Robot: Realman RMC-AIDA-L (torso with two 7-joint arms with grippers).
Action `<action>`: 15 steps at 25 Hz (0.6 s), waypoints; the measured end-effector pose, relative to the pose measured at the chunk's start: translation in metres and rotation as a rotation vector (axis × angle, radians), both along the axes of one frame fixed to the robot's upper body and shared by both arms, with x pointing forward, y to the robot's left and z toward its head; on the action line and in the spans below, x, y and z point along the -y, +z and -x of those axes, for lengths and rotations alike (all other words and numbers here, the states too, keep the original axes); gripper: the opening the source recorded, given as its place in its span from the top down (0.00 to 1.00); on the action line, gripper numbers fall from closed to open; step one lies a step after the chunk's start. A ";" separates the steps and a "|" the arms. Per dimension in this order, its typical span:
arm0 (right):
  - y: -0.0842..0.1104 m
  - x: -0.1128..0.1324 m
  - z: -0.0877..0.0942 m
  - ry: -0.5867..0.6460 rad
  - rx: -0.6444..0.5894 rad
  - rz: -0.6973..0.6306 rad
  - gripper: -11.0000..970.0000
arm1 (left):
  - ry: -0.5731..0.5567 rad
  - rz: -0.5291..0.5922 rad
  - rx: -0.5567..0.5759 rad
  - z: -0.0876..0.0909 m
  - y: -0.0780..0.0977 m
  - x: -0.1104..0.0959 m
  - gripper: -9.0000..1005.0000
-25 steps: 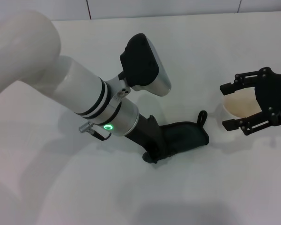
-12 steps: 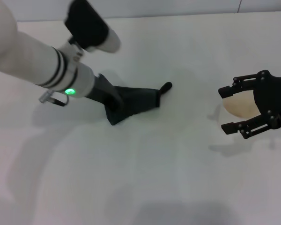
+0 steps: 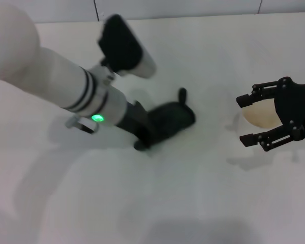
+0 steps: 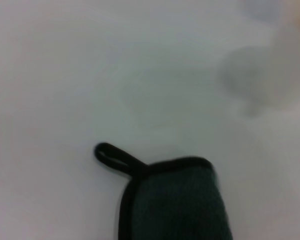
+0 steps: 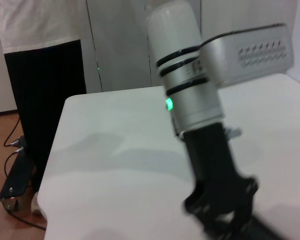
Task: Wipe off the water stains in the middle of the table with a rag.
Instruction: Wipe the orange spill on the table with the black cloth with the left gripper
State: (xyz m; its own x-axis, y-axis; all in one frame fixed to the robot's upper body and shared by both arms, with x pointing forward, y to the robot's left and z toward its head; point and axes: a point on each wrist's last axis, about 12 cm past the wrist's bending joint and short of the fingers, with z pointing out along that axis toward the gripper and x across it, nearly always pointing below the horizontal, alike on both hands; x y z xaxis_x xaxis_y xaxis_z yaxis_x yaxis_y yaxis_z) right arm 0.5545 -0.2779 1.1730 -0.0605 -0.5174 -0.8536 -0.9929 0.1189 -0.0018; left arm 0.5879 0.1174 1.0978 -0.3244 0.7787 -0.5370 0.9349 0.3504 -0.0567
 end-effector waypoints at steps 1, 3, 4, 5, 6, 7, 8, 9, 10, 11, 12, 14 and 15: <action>0.000 0.000 0.000 0.001 0.000 0.000 0.11 | -0.037 0.004 -0.014 0.006 0.000 0.007 0.90; 0.001 -0.001 0.000 0.002 0.004 -0.001 0.11 | -0.092 0.011 -0.034 0.016 0.002 0.017 0.90; 0.002 -0.001 0.000 0.003 0.006 -0.001 0.11 | -0.113 0.014 -0.042 0.020 0.002 0.020 0.90; 0.003 -0.001 -0.001 0.003 0.009 0.000 0.11 | -0.129 0.022 -0.049 0.023 0.003 0.023 0.90; 0.003 -0.001 -0.001 0.003 0.010 0.000 0.11 | -0.140 0.029 -0.054 0.026 0.004 0.026 0.90; 0.003 -0.001 -0.001 0.002 0.011 0.001 0.11 | -0.148 0.036 -0.057 0.028 0.005 0.027 0.90; 0.003 -0.001 -0.001 0.001 0.012 0.001 0.11 | -0.149 0.040 -0.058 0.029 0.006 0.027 0.90; 0.003 -0.001 -0.001 0.001 0.013 0.001 0.11 | -0.145 0.039 -0.058 0.029 0.005 0.026 0.90; 0.003 -0.001 -0.001 0.000 0.013 0.001 0.11 | -0.138 0.036 -0.055 0.028 0.004 0.024 0.90; 0.003 -0.001 -0.001 0.000 0.013 0.002 0.11 | -0.122 0.029 -0.051 0.025 0.004 0.020 0.90; 0.004 -0.001 -0.002 0.000 0.015 0.001 0.11 | -0.099 0.017 -0.044 0.021 0.002 0.014 0.90; 0.004 -0.001 -0.002 0.000 0.017 0.001 0.11 | -0.025 -0.005 -0.023 0.008 0.001 -0.002 0.90; 0.004 -0.001 -0.002 0.000 0.018 0.001 0.11 | 0.005 -0.014 -0.017 0.003 0.001 -0.009 0.90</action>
